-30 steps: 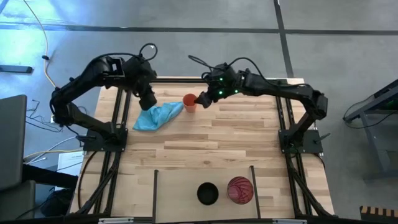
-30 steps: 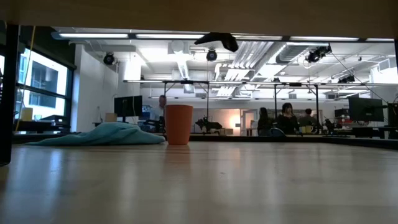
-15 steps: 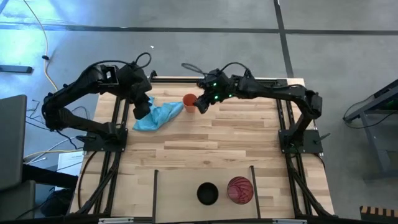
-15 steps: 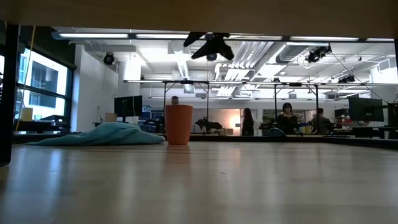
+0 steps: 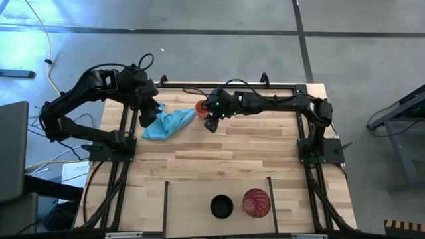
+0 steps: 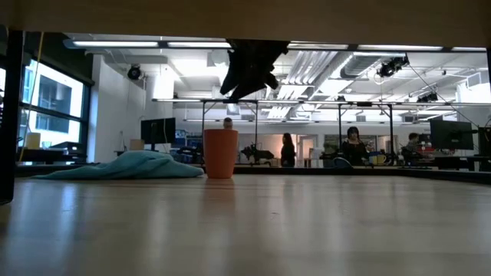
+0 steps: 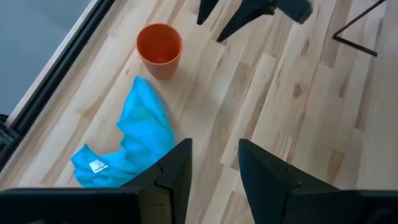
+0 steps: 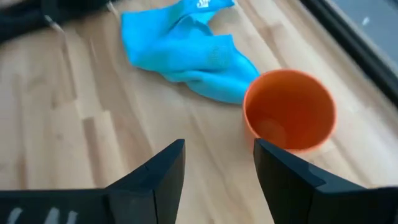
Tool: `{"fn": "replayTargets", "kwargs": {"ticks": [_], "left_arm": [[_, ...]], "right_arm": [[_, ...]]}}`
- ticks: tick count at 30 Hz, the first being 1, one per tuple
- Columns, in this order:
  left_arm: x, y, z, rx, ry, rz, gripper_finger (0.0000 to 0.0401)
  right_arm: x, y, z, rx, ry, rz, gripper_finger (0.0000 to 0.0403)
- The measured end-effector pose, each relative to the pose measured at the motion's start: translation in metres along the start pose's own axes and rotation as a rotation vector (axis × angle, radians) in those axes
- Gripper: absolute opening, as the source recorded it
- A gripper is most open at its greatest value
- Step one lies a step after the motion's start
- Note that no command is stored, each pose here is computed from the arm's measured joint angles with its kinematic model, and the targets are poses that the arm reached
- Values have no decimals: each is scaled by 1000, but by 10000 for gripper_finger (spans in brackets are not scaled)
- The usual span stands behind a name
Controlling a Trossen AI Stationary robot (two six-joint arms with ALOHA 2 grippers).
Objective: Stack small to large cups/mugs on shelf
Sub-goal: Put the orange cup on the shelf
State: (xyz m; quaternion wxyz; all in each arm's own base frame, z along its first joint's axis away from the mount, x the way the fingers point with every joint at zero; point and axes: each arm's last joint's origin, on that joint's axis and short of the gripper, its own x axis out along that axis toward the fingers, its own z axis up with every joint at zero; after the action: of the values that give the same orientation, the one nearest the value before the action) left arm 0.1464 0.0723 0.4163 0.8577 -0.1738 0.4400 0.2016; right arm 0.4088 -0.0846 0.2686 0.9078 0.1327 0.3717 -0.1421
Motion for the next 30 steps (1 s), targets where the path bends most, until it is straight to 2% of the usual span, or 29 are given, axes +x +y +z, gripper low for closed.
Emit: {"fn": "replayTargets", "kwargs": {"ticks": [11, 22, 30], "left_arm": [[-2, -1, -1, -5, -3, -26, 117], [-18, -1, -12, 2, -61, -36, 117], [-27, -1, -18, -7, -91, -44, 117]], "right_arm": [[8, 17, -2, -350, -39, -101, 184], [43, 10, -17, -330, 33, -153, 184], [55, -3, -11, -309, 21, -191, 184]]}}
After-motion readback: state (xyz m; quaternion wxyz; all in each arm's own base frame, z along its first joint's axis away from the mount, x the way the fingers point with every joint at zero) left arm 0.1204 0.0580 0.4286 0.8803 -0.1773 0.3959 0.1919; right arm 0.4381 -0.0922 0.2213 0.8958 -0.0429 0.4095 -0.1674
